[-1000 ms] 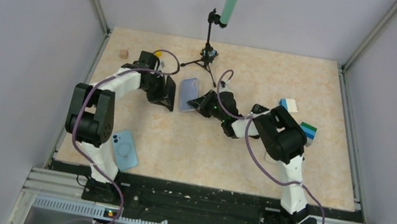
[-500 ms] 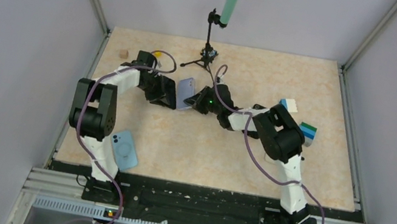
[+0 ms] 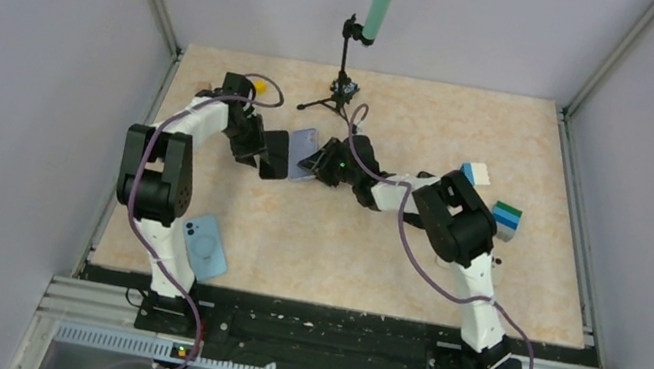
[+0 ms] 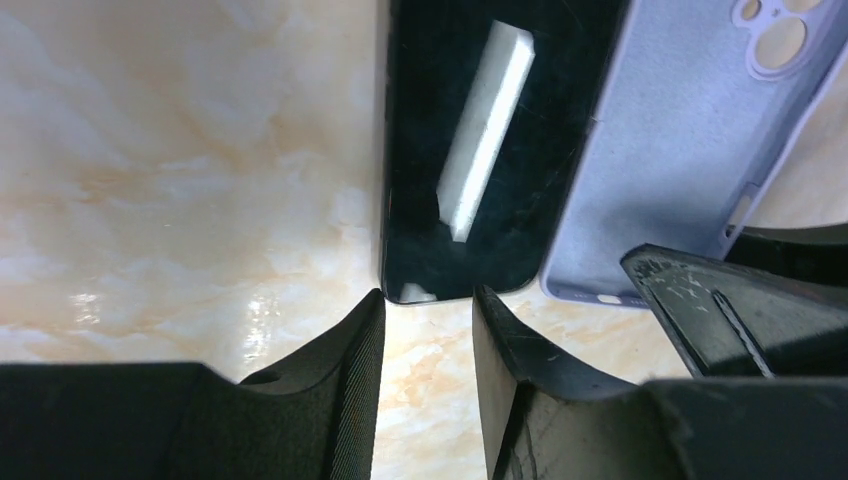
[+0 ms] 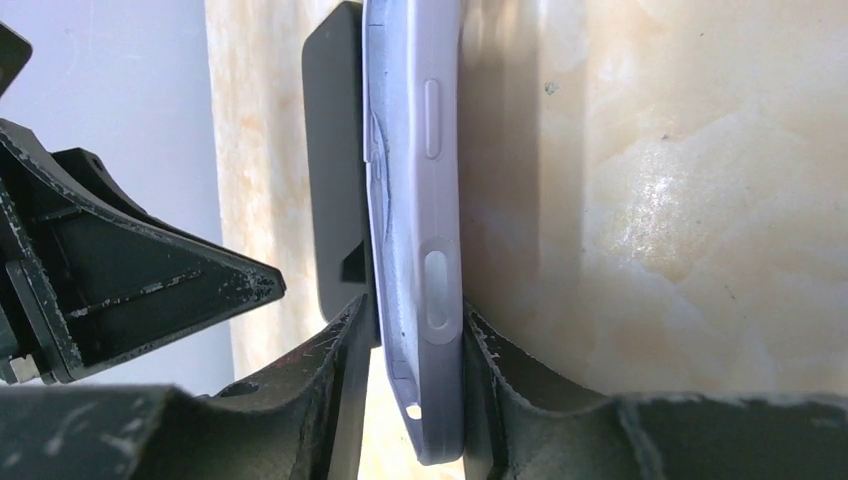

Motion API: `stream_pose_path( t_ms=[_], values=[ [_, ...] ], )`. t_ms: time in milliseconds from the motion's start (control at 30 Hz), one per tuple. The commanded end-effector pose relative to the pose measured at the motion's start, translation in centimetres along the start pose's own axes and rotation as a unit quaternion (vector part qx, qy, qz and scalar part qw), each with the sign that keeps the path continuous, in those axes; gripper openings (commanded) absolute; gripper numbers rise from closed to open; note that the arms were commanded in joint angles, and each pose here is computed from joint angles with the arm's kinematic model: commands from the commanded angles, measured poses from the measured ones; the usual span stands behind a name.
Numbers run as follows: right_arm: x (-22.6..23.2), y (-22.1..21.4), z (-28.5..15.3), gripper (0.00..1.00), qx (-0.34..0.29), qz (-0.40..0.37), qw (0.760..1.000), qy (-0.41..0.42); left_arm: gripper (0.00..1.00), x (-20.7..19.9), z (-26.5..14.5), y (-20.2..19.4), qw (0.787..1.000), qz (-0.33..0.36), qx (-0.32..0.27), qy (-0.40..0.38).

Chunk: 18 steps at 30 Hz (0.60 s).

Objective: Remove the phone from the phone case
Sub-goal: Place the phone at the center of the board.

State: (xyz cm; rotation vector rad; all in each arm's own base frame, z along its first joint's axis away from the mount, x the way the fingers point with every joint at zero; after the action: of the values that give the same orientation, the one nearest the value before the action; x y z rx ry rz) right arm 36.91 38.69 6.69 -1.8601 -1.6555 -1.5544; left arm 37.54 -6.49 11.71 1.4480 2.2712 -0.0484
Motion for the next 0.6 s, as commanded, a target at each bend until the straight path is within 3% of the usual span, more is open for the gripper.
stream_pose_path(
  t_ms=[0,100,233,300,400,500,567],
  values=[
    [0.5,0.5,-0.9,0.37,-0.023,-0.022,0.999,-0.023,0.4,0.2,-1.5,1.3,0.999,0.006,-0.035,0.033],
    [0.9,0.7,-1.6,0.44,-0.021,-0.035,0.999,-0.016,0.41,-0.1,-2.3,1.3,0.999,0.001,-0.037,0.029],
    [1.0,0.8,-3.2,0.84,-0.044,-0.038,0.998,-0.023,0.47,0.3,-4.4,0.9,0.996,-0.012,-0.065,0.058],
    [1.1,0.7,-3.7,0.96,-0.053,-0.045,0.997,-0.024,0.52,0.8,-5.4,0.4,0.994,-0.02,-0.077,0.073],
    [2.2,-0.3,-4.2,0.99,-0.06,-0.085,0.994,-0.022,0.66,1.6,-7.2,-0.9,0.99,-0.03,-0.098,0.093],
    [3.8,-1.2,-5.7,0.99,-0.107,-0.138,0.984,-0.026,0.83,2.9,-8.8,-2.5,0.985,-0.048,-0.115,0.122],
    [4.8,-1.5,-7.0,0.99,-0.146,-0.169,0.974,-0.029,0.86,3.9,-9.7,-3.9,0.98,-0.058,-0.122,0.142]
  ],
)
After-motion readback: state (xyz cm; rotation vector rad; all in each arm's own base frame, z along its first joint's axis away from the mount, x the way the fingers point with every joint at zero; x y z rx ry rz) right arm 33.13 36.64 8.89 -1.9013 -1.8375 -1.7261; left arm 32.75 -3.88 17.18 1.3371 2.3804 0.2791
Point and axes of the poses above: each gripper's point midway between its finger pads, its own z axis out along the fingers, its own x axis along the line the jaws close on, y = z × x, the point moved 7 cm from there along -z, back along the fingers, and after that the axes turned 6 degrees about -z, right-handed, at the moved point
